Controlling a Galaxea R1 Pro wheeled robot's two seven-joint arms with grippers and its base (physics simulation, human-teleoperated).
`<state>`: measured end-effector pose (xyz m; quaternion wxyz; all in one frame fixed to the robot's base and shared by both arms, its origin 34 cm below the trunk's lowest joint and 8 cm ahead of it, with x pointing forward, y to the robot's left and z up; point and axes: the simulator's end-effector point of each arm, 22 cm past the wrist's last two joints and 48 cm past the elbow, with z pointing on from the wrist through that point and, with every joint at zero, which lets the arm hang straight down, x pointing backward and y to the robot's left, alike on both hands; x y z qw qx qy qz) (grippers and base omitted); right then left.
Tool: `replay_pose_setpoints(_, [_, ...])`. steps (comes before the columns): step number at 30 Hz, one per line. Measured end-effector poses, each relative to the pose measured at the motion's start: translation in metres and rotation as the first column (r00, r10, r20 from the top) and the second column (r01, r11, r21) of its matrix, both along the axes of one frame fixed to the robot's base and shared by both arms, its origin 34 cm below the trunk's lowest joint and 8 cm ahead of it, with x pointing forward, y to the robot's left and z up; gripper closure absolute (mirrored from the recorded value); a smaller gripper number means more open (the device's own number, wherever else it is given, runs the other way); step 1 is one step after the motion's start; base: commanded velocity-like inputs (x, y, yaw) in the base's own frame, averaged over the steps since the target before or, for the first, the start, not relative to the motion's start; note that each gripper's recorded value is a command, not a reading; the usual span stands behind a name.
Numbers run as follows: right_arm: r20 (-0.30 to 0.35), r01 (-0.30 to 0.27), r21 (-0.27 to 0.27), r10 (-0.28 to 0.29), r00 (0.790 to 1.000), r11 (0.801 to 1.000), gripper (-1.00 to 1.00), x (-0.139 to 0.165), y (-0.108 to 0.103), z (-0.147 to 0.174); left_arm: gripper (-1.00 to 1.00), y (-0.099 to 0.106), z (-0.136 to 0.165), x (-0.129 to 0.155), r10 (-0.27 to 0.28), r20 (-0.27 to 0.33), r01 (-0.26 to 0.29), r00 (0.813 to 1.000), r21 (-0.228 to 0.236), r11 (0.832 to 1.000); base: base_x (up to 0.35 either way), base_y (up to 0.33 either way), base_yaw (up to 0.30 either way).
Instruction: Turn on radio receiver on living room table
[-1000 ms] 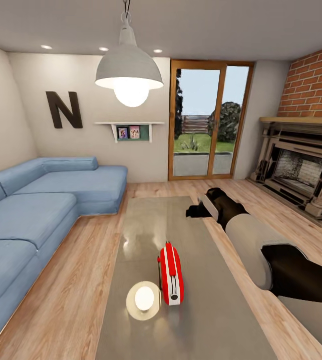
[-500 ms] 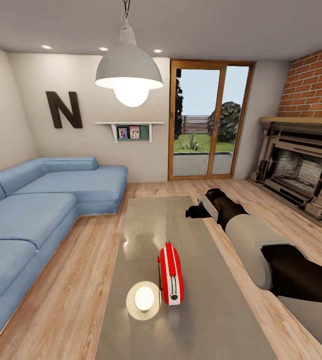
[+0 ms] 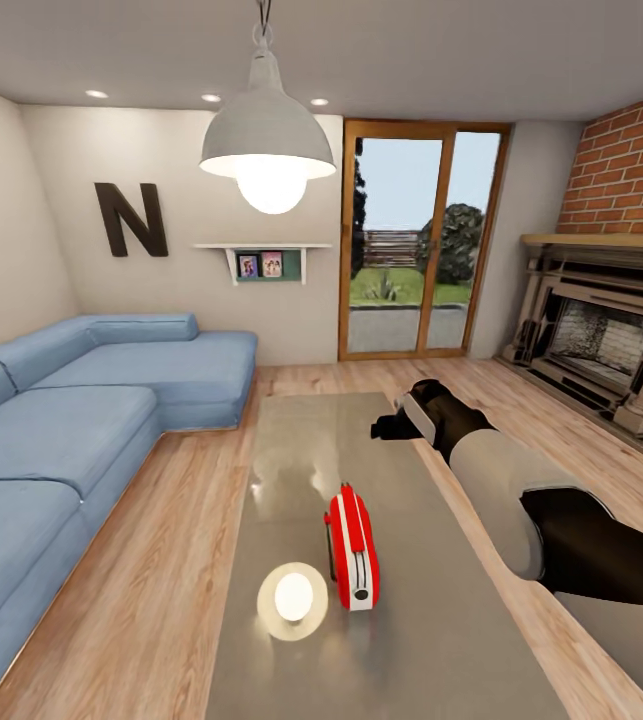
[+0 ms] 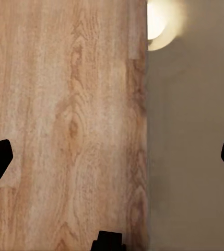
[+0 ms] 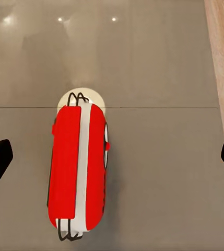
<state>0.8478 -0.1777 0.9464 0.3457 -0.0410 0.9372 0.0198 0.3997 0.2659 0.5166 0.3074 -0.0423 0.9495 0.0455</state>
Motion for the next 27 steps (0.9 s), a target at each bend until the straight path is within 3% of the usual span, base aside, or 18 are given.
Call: replay_pose_setpoints(27, [-0.016,-0.002,-0.003,0.002,1.000,1.000,-1.00,-0.0031,0.0007,-0.0065,-1.00,0.0000,0.0000,0.0000,-0.001,0.000,0.001,1.000,0.001,1.000,0.000,0.133,0.000])
